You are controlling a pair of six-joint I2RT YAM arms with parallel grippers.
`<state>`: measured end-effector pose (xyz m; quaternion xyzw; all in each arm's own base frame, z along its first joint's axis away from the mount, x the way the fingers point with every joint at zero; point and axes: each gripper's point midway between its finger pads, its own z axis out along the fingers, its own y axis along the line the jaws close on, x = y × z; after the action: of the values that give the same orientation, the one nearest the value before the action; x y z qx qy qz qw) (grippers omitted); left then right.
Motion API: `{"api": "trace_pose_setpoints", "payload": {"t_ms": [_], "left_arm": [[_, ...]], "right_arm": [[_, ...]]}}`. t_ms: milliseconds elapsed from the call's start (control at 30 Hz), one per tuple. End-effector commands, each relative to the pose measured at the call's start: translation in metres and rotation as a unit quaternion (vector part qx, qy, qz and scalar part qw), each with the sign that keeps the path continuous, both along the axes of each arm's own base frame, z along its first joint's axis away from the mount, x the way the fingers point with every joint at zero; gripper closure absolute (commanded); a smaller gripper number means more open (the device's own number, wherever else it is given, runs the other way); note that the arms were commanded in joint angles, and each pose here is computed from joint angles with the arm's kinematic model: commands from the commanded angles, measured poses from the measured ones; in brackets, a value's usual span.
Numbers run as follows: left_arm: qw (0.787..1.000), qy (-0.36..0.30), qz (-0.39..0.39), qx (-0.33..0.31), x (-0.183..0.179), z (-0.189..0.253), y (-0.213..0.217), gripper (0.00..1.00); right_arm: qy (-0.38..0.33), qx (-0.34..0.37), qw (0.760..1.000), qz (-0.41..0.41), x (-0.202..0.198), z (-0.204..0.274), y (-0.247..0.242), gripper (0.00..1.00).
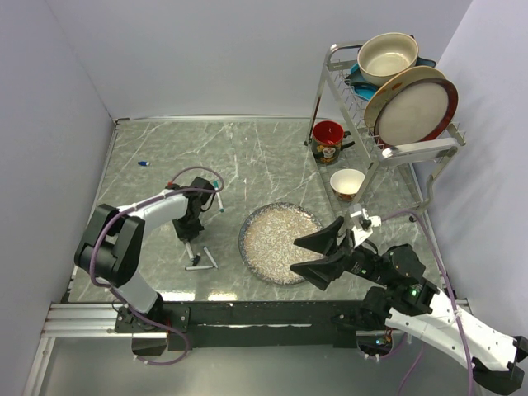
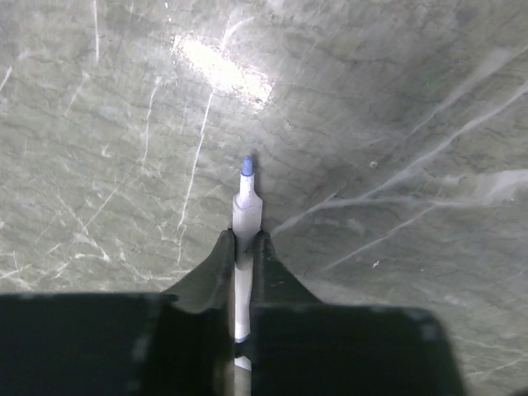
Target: Insert the pens into the pen caps
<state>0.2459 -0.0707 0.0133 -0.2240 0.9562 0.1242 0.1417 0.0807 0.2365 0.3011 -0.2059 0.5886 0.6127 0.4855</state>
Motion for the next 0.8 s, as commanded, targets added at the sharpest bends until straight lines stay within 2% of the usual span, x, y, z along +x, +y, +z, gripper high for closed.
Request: {"api": "trace_pose_setpoints", "payload": {"t_ms": [0,167,433,500,633,667,700,733,767], "left_arm": [[1.0,0.008,0.012,0.027,-0.005,-0.014,0.011,0.99],[0.998,-0.046,0.025,0.038,0.009,0.021,0.017,0.99],[0.989,-0.142,0.031,-0.01,0.023,0.078,0.01,0.99],[0.985,-0.169,0.022,-0.041,0.026,0.093,0.002,0.99],[0.967,-0.205,-0.024,-0.148,0.026,0.114,-0.032,0.99],[0.956,-0.233,-0.035,-0.174,0.029,0.128,-0.04,0.99],[0.95,-0.241,-0.045,-0.194,0.029,0.133,-0.046,0.99],[0.946,-0.243,-0.05,-0.208,0.025,0.132,-0.05,0.99],[0.93,-0.264,-0.069,-0.247,0.025,0.147,-0.063,0.99]], "right_arm": [[0.0,0.006,1.0,-0.003,0.002,0.003,0.001,0.01],[0.015,0.003,1.0,0.02,0.001,0.0,0.012,0.02],[0.033,-0.018,0.999,0.016,0.011,-0.011,0.025,0.02],[0.035,-0.019,0.999,0.016,0.013,-0.013,0.028,0.02],[0.061,-0.033,0.998,0.007,0.032,-0.035,0.05,0.01],[0.067,-0.033,0.997,0.012,0.034,-0.039,0.055,0.01],[0.089,-0.057,0.994,0.027,0.037,-0.058,0.068,0.02],[0.095,-0.047,0.994,0.037,0.038,-0.053,0.076,0.02],[0.103,-0.052,0.992,0.046,0.04,-0.056,0.083,0.02]]}}
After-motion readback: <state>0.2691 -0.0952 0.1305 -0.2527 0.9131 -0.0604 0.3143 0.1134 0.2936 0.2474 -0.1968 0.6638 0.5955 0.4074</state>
